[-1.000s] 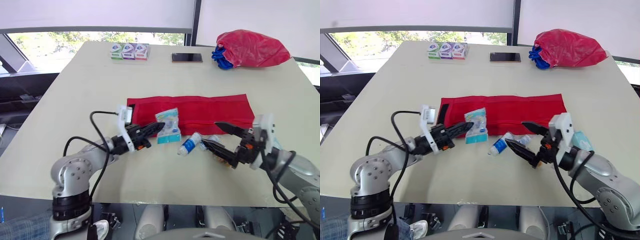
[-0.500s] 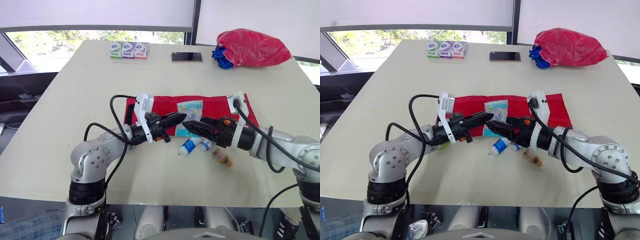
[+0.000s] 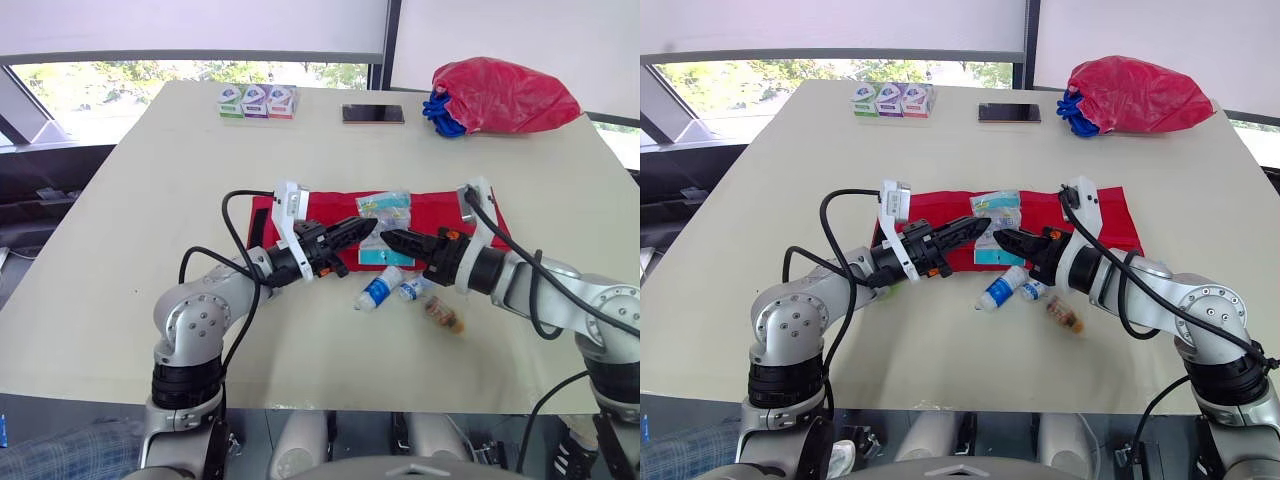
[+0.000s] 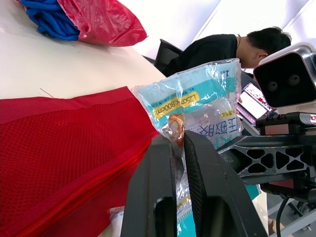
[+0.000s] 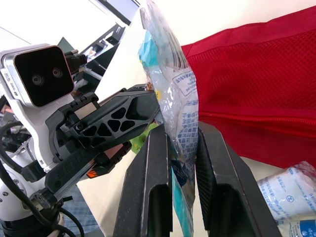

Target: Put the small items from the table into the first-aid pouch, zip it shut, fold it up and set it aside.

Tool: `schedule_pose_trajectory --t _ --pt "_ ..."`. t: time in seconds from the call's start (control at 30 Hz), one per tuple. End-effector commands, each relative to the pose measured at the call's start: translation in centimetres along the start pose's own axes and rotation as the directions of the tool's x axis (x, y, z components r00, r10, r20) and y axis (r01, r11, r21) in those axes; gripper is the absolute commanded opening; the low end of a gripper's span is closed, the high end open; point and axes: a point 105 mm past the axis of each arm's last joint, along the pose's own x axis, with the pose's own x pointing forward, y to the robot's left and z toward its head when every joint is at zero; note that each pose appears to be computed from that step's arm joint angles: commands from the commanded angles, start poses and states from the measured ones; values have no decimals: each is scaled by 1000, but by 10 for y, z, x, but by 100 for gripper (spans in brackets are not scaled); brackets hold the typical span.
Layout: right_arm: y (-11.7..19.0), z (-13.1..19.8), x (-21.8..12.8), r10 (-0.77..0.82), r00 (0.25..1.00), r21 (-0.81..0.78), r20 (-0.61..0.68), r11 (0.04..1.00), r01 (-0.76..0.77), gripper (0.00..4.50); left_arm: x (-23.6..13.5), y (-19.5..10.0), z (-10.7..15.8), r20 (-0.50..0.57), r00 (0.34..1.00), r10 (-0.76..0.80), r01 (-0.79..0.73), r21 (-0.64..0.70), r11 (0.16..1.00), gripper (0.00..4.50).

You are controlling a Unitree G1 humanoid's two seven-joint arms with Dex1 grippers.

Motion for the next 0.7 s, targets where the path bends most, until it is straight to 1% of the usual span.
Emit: schedule_pose_trajectory --t 0.03,0.17,0.2,0.27,0.3,0.4,0.43,0.5,0.53,0.57,0.63,0.7 --pt "0 9 -5 7 999 -5 45 1000 -7 9 -5 -5 7 30 999 -25 25 1 1000 0" --pt "0 8 -7 27 999 5 36 1000 -27 9 -9 -4 8 19 999 -33 33 -26 999 0" --pt "-1 8 -8 33 999 5 32 999 -33 9 -11 -2 10 12 1000 -26 26 -8 1000 42" --pt "-2 7 -9 39 999 2 22 999 -39 9 -17 6 15 13 1000 17 -18 33 999 97" --pt "-3 7 -10 40 999 1 19 999 -40 9 -19 9 17 14 999 31 -32 51 998 136" --pt "-7 6 -13 38 999 0 11 999 -38 9 -33 24 29 30 995 91 -94 133 987 277" --pt "-8 5 -14 35 999 0 9 999 -35 9 -40 30 32 21 993 120 -122 179 976 317" --pt "-13 4 -18 24 1000 -4 3 1000 -24 9 -58 54 37 -3 972 237 -224 309 924 414" --pt "-15 4 -20 18 1000 -6 1 1000 -18 9 -65 63 37 -20 960 280 -253 376 892 433" --pt "-17 4 -21 14 1000 -8 1 1000 -14 9 -70 69 37 -35 950 310 -265 434 861 433" --pt "-22 4 -25 -2 1000 -11 6 1000 2 9 -78 81 28 -82 921 382 -267 581 769 433" --pt "-26 6 -27 -21 1000 -14 17 1000 21 9 -84 90 17 -121 895 429 -244 672 699 433"
